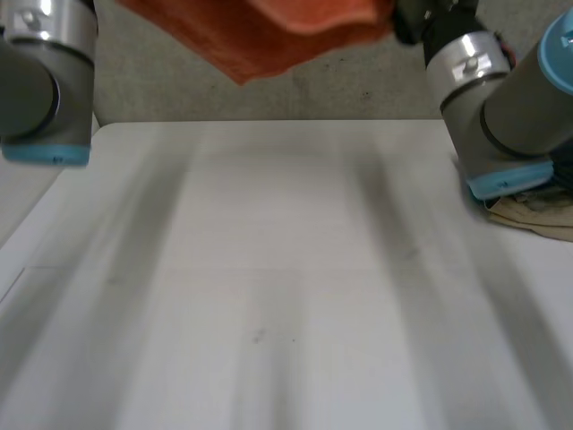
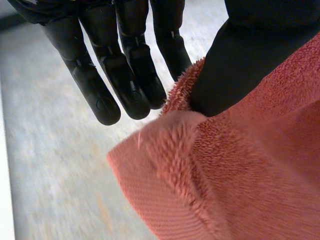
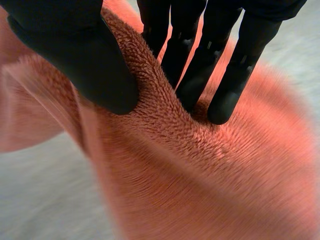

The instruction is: Fold the laundry.

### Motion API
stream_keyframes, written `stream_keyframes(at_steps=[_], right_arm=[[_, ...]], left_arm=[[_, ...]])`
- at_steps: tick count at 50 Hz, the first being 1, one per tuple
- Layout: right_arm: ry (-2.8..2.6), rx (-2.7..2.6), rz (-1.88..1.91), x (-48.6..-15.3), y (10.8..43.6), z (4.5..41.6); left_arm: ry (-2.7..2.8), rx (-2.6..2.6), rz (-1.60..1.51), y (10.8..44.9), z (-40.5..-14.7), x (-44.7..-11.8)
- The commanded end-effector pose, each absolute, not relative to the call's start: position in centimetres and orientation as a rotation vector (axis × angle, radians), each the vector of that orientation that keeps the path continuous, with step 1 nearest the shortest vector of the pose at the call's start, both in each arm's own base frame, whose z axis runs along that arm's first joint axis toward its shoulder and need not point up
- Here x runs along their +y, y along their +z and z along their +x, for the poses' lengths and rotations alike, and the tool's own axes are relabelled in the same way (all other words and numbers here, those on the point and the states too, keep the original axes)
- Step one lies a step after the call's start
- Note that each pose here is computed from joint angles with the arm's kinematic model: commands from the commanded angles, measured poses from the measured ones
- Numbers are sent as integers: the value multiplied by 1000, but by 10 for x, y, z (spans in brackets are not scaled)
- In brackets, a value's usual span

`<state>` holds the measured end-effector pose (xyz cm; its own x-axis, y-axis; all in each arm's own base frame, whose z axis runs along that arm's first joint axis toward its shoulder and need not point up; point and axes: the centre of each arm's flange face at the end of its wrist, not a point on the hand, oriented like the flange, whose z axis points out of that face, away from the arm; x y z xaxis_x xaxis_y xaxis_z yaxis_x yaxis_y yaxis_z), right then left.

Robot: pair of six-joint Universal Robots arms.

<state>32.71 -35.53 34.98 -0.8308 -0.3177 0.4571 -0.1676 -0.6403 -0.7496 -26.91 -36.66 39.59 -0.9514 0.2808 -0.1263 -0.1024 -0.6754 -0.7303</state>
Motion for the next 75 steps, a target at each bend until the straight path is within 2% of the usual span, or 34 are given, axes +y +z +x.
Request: stream_keyframes(at_steps=[1,3,4,8,13,18,24,28,36,42,50,54,58,65,69,75], right_arm=[[-2193,1595,-1139,-333,278,326],[-2106,1671,-1171,-333,258,323],[-2018,1761,-1197,-337,232,318],[-1851,1918,-1260,-341,180,313],[-1740,1993,-1340,-335,149,312],[-1783,2010,-1314,-334,162,310],[-1901,2006,-1144,-331,211,302],[-1889,2036,-1036,-326,222,295],[-1593,2280,-635,-300,215,267],[-1407,2322,-364,-284,187,261],[-1475,2102,-195,-289,182,287],[-1432,2071,-189,-281,172,312],[-1460,2022,-199,-274,176,336],[-1526,2031,-166,-300,152,346],[-1648,2001,-138,-319,152,347],[-1899,2008,-170,-367,166,307]], left_arm=[[2459,-1521,-453,319,-263,-340],[2373,-1619,-501,291,-262,-330],[2345,-1645,-517,284,-262,-327],[2229,-1743,-584,250,-262,-313],[2171,-1790,-607,237,-260,-299],[2204,-1740,-604,258,-257,-286],[2250,-1670,-595,291,-255,-273],[2277,-1611,-590,312,-256,-264],[2278,-1519,-611,340,-269,-246],[2255,-1438,-640,360,-285,-229],[2229,-1375,-661,377,-298,-210],[2225,-1356,-665,383,-299,-203],[2232,-1337,-659,389,-297,-197],[2273,-1270,-631,409,-290,-183],[2324,-1230,-588,424,-281,-177],[2376,-1198,-552,437,-270,-174]])
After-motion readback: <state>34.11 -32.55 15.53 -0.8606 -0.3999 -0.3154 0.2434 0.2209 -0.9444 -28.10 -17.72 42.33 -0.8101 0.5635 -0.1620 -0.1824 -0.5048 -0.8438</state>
